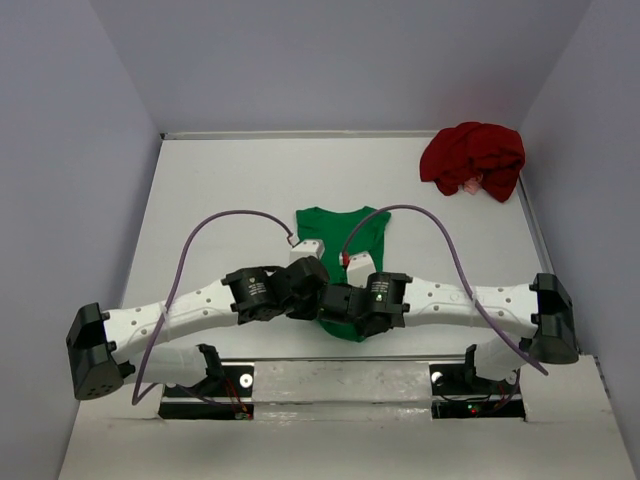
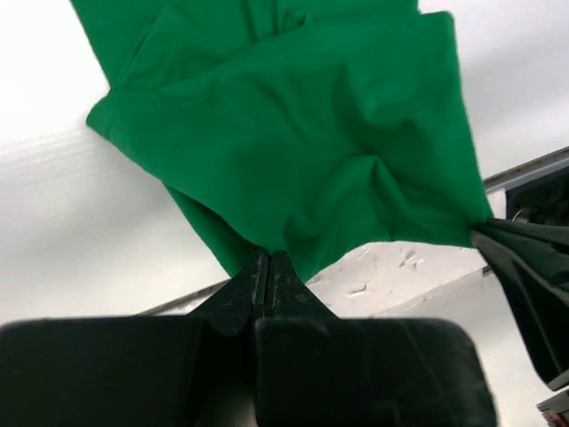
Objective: Fold and stack the t-shirts
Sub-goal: Fold the tshirt
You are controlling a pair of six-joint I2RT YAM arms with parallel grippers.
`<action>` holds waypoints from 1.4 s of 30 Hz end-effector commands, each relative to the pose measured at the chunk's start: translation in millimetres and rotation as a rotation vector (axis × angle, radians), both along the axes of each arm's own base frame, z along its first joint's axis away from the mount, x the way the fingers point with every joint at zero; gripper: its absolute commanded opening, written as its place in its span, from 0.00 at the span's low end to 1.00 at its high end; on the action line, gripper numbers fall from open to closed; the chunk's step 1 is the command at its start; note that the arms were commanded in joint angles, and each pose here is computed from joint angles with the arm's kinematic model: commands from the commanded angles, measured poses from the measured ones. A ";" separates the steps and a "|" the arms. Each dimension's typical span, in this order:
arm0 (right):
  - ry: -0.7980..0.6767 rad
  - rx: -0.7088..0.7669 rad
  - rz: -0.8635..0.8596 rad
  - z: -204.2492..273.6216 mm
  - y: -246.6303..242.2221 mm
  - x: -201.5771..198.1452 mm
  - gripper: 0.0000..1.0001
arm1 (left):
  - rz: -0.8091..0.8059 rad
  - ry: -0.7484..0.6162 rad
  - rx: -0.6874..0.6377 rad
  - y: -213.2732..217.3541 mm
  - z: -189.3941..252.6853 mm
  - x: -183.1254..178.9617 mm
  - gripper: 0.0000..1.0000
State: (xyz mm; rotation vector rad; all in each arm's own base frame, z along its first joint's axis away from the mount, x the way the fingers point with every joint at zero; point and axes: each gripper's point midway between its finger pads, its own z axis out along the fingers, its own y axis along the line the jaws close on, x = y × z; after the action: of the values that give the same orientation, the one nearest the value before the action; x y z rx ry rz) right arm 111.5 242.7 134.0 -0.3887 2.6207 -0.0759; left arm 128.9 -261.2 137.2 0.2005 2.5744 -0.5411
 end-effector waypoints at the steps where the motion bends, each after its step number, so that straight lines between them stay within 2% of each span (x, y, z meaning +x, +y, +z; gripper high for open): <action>1: -0.061 -0.003 -0.109 4.1 9.4 -14.8 0.00 | 0.017 0.028 -0.047 -3.3 0.5 -17.8 0.00; 11: -0.006 -0.040 -0.116 -25.7 18.4 -41.3 0.00 | -0.004 0.106 -0.033 1.8 -21.6 -54.7 0.00; 12: -0.002 -0.035 -0.114 -27.1 18.4 -44.6 0.10 | -0.002 0.112 -0.029 1.7 -24.2 -56.6 0.00; 13: -0.001 -0.022 -0.117 -27.6 17.6 -45.0 0.36 | -0.004 0.115 -0.017 1.9 -27.1 -58.1 0.01; 14: 0.005 -0.020 -0.118 -28.3 16.4 -46.2 0.44 | -0.013 0.116 -0.008 1.6 -28.6 -61.5 0.07; 15: 0.005 -0.012 -0.117 -28.0 17.1 -49.0 0.56 | -0.002 0.118 -0.014 -0.2 -26.7 -62.5 0.17; 16: 0.006 -0.016 -0.121 -28.3 15.4 -49.5 0.59 | 0.015 0.110 0.002 3.0 -27.7 -61.7 0.30; 17: 0.003 -0.027 -0.125 -29.1 13.6 -49.1 0.61 | 0.028 0.107 0.011 3.8 -28.0 -62.4 0.56; 18: -0.007 -0.049 -0.135 -28.5 8.5 -50.7 0.63 | 0.036 0.112 0.015 3.7 -24.1 -69.2 0.65; 20: -0.019 -0.066 -0.140 -28.8 7.3 -49.0 0.65 | 0.073 0.078 0.063 7.9 -24.1 -67.7 0.81; 21: -0.023 -0.071 -0.140 -28.1 7.0 -48.2 0.66 | 0.078 0.065 0.061 3.5 -15.5 -68.1 0.82; 23: -0.034 -0.057 -0.137 -24.4 9.3 -46.2 0.69 | 0.116 0.031 0.162 14.6 -19.6 -69.7 0.87; 24: -0.044 -0.052 -0.136 -22.8 9.3 -44.4 0.69 | 0.122 0.018 0.165 10.9 -13.5 -69.8 0.89; 26: -0.052 -0.022 -0.151 -19.3 8.8 -36.9 0.71 | 0.163 -0.003 0.240 18.9 -19.1 -67.1 0.91; 28: -0.038 0.034 -0.154 -21.6 9.7 -24.6 0.70 | 0.184 -0.021 0.231 16.2 -18.8 -62.7 0.92; 31: -0.009 0.085 -0.132 -25.3 7.5 -14.0 0.65 | 0.218 -0.045 0.150 10.6 -14.0 -52.0 0.93; 32: -0.011 0.150 -0.128 -21.0 13.7 -8.8 0.62 | 0.217 -0.046 0.082 -0.4 -9.6 -46.5 0.93; 33: 0.004 0.137 -0.122 -26.9 6.0 -3.6 0.62 | 0.238 -0.047 0.068 9.6 -10.8 -33.6 0.93; 34: 0.001 0.173 -0.115 -25.7 11.0 0.6 0.60 | 0.238 -0.026 -0.003 1.0 -6.6 -29.1 0.92; 36: 0.012 0.189 -0.124 -27.4 4.6 5.9 0.58 | 0.267 -0.034 -0.088 5.8 2.7 -10.8 0.88; 38: 0.017 0.205 -0.108 -29.2 4.1 11.9 0.52 | 0.256 -0.028 -0.090 14.4 -7.4 -2.3 0.82; 39: 0.019 0.208 -0.126 -30.4 -1.5 16.6 0.51 | 0.294 -0.033 -0.082 25.3 -10.3 10.6 0.74; 41: 0.024 0.225 -0.105 -29.1 -0.7 23.6 0.49 | 0.297 -0.046 -0.045 34.7 -12.4 20.4 0.63; 42: 0.027 0.232 -0.108 -28.3 -1.1 26.0 0.49 | 0.298 -0.049 -0.036 36.9 -12.7 24.3 0.61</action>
State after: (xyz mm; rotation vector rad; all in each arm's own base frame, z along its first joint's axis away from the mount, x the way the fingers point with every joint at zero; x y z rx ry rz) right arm 121.4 225.1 94.2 -0.1288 2.6807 0.0419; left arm 132.1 -231.0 123.5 -0.2284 2.5268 -0.4865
